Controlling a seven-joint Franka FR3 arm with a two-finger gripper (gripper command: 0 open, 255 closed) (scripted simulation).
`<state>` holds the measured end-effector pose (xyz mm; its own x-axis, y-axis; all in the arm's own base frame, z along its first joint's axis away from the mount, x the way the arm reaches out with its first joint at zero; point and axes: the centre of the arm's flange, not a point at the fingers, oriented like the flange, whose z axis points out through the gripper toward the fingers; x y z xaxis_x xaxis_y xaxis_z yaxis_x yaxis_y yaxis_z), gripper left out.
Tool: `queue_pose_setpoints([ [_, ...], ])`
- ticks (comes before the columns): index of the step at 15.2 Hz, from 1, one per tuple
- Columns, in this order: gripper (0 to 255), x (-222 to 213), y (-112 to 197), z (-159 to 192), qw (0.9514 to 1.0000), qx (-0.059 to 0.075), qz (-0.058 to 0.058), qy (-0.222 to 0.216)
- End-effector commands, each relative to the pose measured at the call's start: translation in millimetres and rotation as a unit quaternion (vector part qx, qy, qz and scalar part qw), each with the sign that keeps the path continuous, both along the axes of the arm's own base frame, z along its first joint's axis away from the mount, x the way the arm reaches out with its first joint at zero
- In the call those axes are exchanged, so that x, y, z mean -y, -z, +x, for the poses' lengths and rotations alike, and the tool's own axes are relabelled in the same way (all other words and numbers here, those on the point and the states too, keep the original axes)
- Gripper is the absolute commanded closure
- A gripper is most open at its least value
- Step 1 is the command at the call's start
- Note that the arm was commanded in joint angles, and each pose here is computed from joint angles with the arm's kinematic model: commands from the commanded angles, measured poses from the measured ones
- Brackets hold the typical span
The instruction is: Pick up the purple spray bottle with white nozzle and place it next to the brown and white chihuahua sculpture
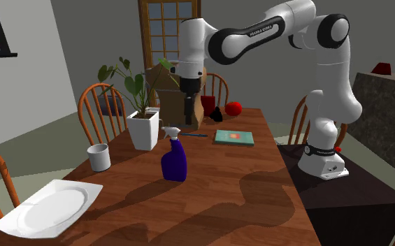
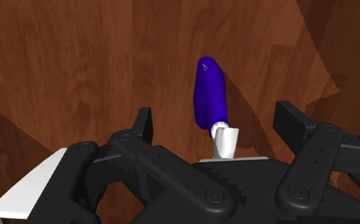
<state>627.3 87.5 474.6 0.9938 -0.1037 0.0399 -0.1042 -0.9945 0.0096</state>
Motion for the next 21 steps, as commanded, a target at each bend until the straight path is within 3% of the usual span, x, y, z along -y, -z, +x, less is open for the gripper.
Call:
queue_pose_setpoints([
  [1, 0, -7, 6, 25, 1.0, 0.0, 0.002, 0.008],
  [4, 0, -14, 16, 54, 0.9999, 0.0, 0.003, 0.017],
  [11, 0, -13, 56, 55, 0.9999, 0.0, 0.003, 0.017],
  [19, 0, -13, 56, 55, 0.9999, 0.0, 0.003, 0.017],
  [20, 255, -13, 56, 55, 0.9999, 0.0, 0.003, 0.017],
  [21, 255, -13, 56, 55, 0.9999, 0.0, 0.003, 0.017],
])
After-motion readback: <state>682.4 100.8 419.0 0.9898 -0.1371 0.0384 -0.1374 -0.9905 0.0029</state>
